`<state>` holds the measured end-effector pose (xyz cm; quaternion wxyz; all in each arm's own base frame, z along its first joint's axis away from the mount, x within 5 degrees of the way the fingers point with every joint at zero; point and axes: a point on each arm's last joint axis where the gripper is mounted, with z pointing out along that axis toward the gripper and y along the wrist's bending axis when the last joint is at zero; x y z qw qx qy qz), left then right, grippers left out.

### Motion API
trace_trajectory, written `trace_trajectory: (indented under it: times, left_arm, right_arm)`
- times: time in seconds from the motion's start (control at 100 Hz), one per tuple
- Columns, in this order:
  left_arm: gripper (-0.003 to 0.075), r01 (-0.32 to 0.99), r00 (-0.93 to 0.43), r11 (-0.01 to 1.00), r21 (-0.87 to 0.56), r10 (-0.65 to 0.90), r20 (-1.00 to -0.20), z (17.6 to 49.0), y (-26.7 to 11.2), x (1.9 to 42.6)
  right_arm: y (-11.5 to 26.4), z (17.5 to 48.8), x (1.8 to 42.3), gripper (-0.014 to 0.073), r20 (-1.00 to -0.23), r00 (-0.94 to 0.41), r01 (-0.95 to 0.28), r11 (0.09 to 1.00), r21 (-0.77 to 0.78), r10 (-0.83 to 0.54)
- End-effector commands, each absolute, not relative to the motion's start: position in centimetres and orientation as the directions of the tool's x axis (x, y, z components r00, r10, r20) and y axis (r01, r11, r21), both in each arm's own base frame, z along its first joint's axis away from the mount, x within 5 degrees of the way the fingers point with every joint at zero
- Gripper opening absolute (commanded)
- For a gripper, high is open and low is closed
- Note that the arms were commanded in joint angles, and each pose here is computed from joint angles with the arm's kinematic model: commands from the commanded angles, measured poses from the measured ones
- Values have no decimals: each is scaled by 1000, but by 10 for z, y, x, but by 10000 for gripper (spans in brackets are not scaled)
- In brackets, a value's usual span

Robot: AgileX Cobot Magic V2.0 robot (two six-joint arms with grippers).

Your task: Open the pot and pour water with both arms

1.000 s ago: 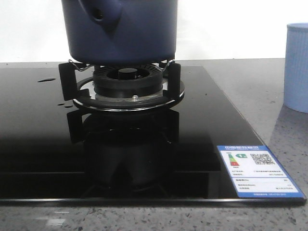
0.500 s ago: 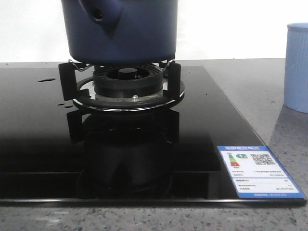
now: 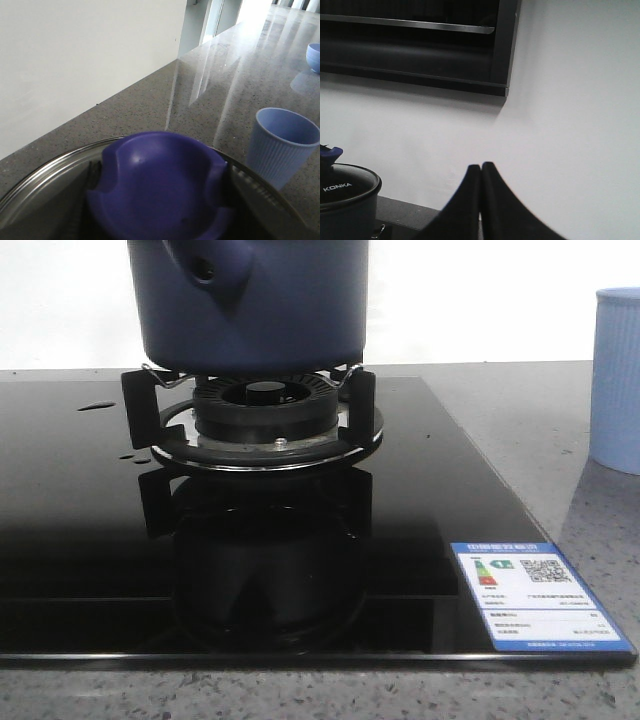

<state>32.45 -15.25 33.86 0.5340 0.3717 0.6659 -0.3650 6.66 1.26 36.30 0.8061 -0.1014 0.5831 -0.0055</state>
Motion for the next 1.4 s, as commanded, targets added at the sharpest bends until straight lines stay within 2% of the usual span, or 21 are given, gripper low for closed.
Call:
trace_trajectory:
  times: [0.0, 0.14, 0.21, 0.26, 0.38, 0.48, 0.6, 0.79, 0.89, 1.1, 1.23, 1.391]
  left_arm:
    - [222, 893, -105, 441, -93, 2, -994, 366, -154, 318]
    - [227, 893, -98, 441, -83, 11, -995, 363, -154, 320]
    - [258, 891, -98, 447, -83, 12, -995, 363, -154, 320]
    - [309, 891, -85, 450, -68, 19, -996, 363, -154, 321]
    - [505, 890, -64, 453, -48, 18, -998, 364, -154, 321]
    - [605, 883, -76, 461, -84, -36, -996, 369, -153, 322]
    - [622, 877, -70, 467, -113, -107, -992, 380, -150, 318]
    - [618, 882, 14, 469, -44, -120, -993, 407, -141, 297]
    - [566, 871, 48, 491, -21, -128, -991, 428, -130, 278]
    - [258, 774, 80, 632, 41, -34, -996, 450, -94, 223]
    - [114, 723, 107, 686, 89, 16, -994, 445, -77, 180]
    - [38, 666, 118, 741, 87, 11, -993, 417, -66, 129]
  right_arm:
    - [13, 371, 65, -66, -932, 343, -116, 979, -170, -121]
    - [13, 371, 65, -66, -932, 343, -116, 979, -169, -121]
    - [13, 371, 65, -66, -932, 342, -114, 979, -169, -121]
    - [13, 370, 65, -66, -933, 340, -113, 980, -166, -119]
    - [12, 370, 66, -66, -935, 333, -103, 981, -163, -120]
    - [12, 369, 66, -66, -937, 328, -101, 982, -160, -119]
    - [11, 368, 67, -66, -940, 321, -99, 983, -157, -117]
    - [12, 359, 69, -66, -947, 299, -107, 982, -155, -117]
    - [12, 359, 70, -66, -949, 298, -114, 983, -147, -107]
    - [14, 360, 69, -66, -945, 310, -134, 980, -147, -99]
    - [20, 362, 67, -66, -933, 349, -188, 968, -165, -91]
    - [27, 360, 65, -66, -925, 375, -267, 950, -163, -53]
